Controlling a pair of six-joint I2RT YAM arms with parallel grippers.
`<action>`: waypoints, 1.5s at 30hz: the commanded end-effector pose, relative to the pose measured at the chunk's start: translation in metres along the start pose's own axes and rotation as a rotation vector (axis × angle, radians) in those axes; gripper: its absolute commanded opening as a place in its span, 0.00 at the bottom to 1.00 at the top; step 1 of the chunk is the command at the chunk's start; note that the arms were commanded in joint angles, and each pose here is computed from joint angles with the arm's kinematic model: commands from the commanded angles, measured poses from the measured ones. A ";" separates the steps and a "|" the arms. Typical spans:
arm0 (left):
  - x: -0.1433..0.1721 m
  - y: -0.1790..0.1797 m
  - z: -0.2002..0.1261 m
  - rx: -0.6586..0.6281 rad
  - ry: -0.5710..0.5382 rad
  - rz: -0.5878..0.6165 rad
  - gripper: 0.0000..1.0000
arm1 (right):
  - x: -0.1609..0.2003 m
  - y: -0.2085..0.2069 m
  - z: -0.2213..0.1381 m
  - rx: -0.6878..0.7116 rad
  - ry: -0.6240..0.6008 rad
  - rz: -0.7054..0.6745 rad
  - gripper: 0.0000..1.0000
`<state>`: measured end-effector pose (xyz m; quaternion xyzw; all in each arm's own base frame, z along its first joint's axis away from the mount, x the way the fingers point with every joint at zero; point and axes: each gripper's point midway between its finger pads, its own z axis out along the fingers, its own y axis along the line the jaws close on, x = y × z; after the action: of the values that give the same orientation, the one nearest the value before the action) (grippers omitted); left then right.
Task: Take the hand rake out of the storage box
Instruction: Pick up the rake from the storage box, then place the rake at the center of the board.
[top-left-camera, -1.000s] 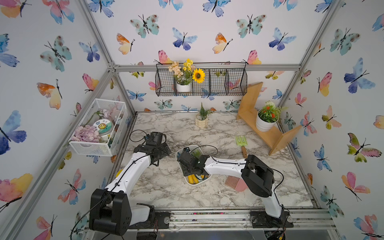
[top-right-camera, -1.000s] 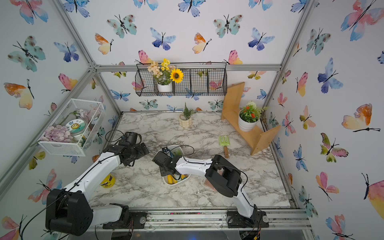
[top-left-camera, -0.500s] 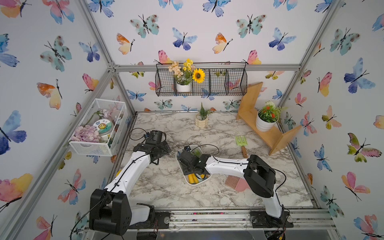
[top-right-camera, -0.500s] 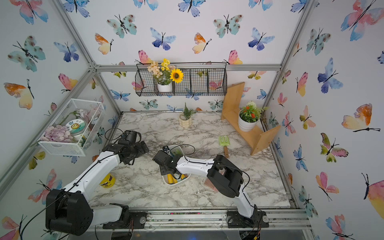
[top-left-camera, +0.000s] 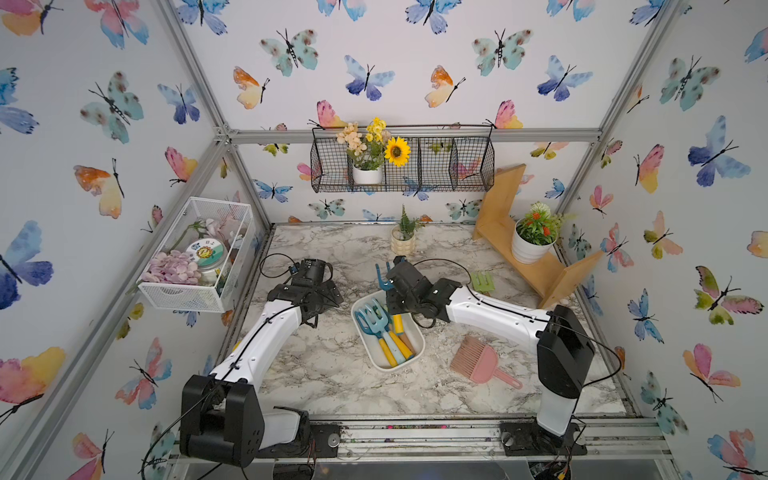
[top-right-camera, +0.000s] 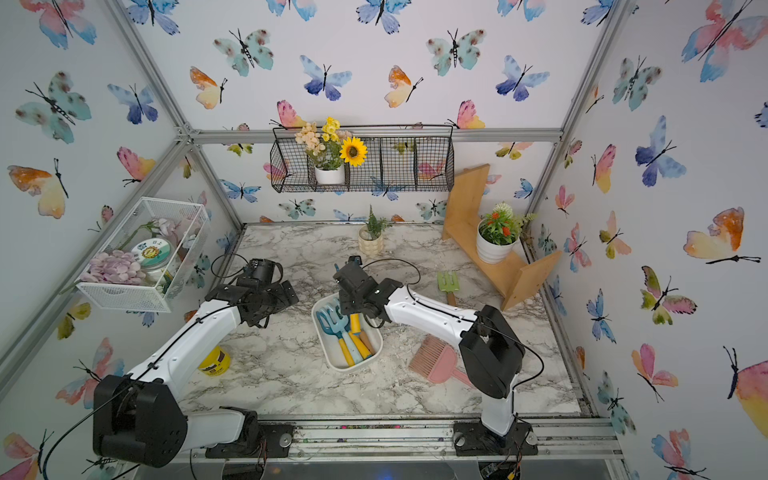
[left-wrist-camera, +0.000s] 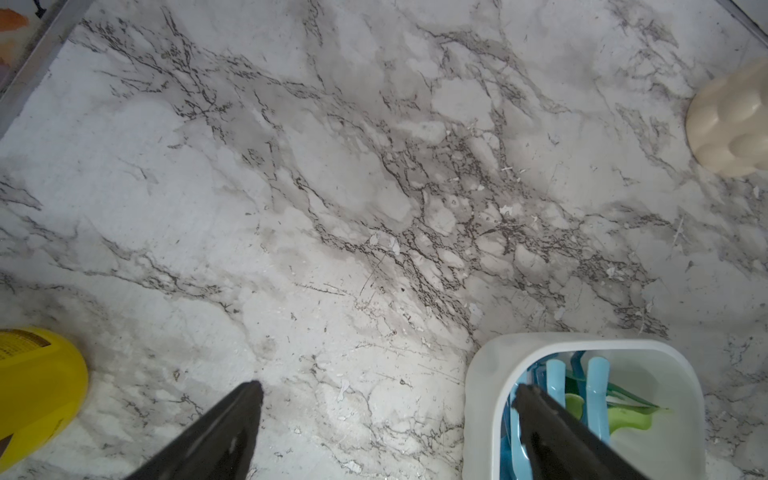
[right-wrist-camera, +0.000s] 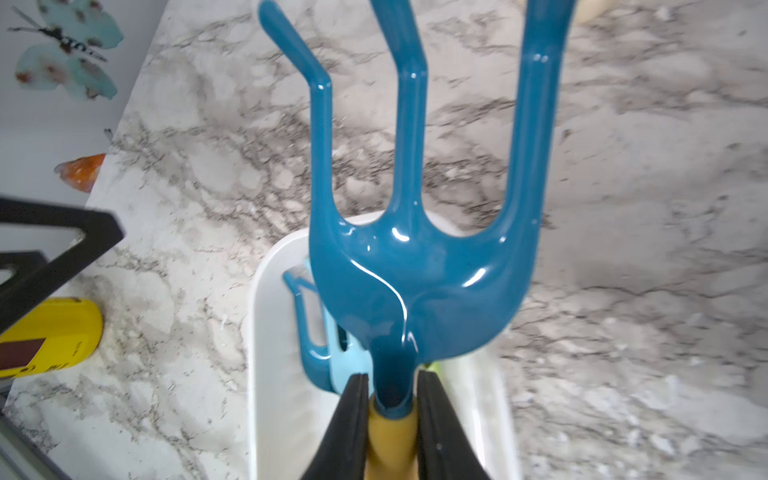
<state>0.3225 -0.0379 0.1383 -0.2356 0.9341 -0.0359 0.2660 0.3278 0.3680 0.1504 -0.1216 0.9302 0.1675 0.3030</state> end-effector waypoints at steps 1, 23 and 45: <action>-0.004 0.007 -0.003 -0.033 -0.014 0.026 0.99 | -0.005 -0.051 -0.006 0.048 0.047 -0.022 0.16; 0.009 0.008 0.017 -0.049 0.030 0.091 1.00 | 0.000 -0.196 0.029 0.133 0.183 0.067 0.15; 0.016 -0.003 0.019 -0.023 0.041 0.102 1.00 | 0.015 -0.198 0.044 0.092 0.248 0.089 0.14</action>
<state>0.3218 -0.0430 0.1174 -0.1944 0.9488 -0.0147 0.2487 0.4046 0.2003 0.0636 -0.0821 0.9711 0.1120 0.1943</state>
